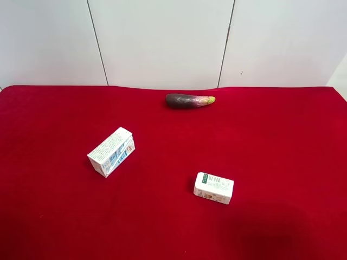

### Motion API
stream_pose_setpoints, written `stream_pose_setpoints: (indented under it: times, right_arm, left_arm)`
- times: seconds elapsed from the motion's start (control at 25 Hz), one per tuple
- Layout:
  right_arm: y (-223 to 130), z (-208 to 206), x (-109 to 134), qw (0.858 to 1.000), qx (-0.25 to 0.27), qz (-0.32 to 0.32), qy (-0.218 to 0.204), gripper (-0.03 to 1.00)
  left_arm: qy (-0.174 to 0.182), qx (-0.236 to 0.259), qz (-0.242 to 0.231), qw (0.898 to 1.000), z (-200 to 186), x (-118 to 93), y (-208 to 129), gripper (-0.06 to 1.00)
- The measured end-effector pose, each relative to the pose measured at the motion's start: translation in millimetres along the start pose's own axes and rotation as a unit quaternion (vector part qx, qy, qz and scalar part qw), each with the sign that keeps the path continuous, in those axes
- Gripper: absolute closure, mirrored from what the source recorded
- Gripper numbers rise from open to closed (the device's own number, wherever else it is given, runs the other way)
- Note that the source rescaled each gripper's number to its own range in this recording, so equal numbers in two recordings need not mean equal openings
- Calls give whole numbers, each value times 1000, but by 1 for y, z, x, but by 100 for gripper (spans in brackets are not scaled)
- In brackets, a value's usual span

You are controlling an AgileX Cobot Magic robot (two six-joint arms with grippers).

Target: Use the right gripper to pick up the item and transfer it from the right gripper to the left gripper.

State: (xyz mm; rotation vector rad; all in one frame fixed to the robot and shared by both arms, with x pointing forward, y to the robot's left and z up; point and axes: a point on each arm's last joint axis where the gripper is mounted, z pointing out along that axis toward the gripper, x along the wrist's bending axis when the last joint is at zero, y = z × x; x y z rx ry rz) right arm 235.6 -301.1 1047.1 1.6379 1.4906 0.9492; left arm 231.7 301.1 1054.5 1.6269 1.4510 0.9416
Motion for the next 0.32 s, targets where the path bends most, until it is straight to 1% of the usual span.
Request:
stream_pose_setpoints:
  times: [0.32]
  right_arm:
    - [0, 0, 0, 1000, 0, 0, 0, -3]
  left_arm:
    - [0, 0, 0, 1000, 0, 0, 0, -5]
